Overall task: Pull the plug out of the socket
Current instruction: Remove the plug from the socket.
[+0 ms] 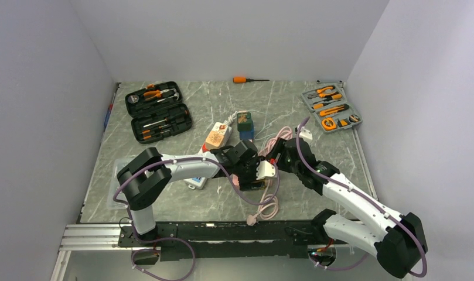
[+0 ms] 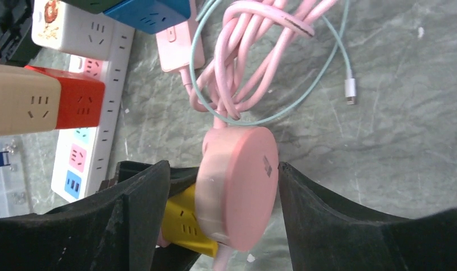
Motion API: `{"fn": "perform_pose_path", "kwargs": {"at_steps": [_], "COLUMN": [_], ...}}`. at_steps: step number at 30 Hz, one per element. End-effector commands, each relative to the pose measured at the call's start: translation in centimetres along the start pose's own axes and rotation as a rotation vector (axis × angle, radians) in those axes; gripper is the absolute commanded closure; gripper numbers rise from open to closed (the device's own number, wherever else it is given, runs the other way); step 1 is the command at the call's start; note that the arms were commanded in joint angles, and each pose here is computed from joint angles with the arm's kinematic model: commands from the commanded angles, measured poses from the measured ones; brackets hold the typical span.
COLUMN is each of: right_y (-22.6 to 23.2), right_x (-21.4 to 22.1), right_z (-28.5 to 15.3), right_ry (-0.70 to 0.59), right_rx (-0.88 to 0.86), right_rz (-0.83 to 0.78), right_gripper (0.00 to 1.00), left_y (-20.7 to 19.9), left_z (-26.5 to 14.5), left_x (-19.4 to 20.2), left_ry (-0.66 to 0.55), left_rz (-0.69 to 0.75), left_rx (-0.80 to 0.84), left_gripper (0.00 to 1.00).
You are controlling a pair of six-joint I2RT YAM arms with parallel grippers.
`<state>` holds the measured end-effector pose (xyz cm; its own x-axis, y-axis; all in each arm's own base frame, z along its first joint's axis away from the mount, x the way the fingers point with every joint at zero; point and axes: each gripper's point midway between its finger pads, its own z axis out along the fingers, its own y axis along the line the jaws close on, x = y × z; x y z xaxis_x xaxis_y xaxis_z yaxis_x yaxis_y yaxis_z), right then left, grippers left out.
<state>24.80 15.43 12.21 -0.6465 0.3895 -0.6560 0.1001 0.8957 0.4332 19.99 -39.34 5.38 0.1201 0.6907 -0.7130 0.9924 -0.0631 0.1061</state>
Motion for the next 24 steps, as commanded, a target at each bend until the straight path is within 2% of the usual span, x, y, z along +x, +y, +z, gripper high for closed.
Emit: {"fn": "perform_pose_path", "kwargs": {"at_steps": [1, 14, 19, 24], "right_y": [2.8, 2.9, 3.1, 3.2], "right_x": [-0.7, 2.8, 2.8, 3.0], "right_z": [-0.1, 1.7, 2.4, 3.3], "right_ry": [0.019, 0.19, 0.182, 0.186], "right_rx": [-0.105, -0.085, -0.089, -0.071], "right_rz": [0.004, -0.015, -0.001, -0.004], "right_gripper": [0.29, 0.34, 0.43, 0.45], "left_y": [3.2, 4.9, 5.1, 5.4], "left_z": [-2.1, -4.1, -4.6, -5.2], "left_x": [-3.3, -4.8, -5.3, -7.2], "left_ry": [0.01, 0.014, 0.004, -0.027], "left_rz": [0.089, 0.161, 0.178, 0.175], "left_rx": [-0.123, -0.228, -0.254, -0.266], "left_gripper": [1.0, 1.0, 1.0, 1.0]}}
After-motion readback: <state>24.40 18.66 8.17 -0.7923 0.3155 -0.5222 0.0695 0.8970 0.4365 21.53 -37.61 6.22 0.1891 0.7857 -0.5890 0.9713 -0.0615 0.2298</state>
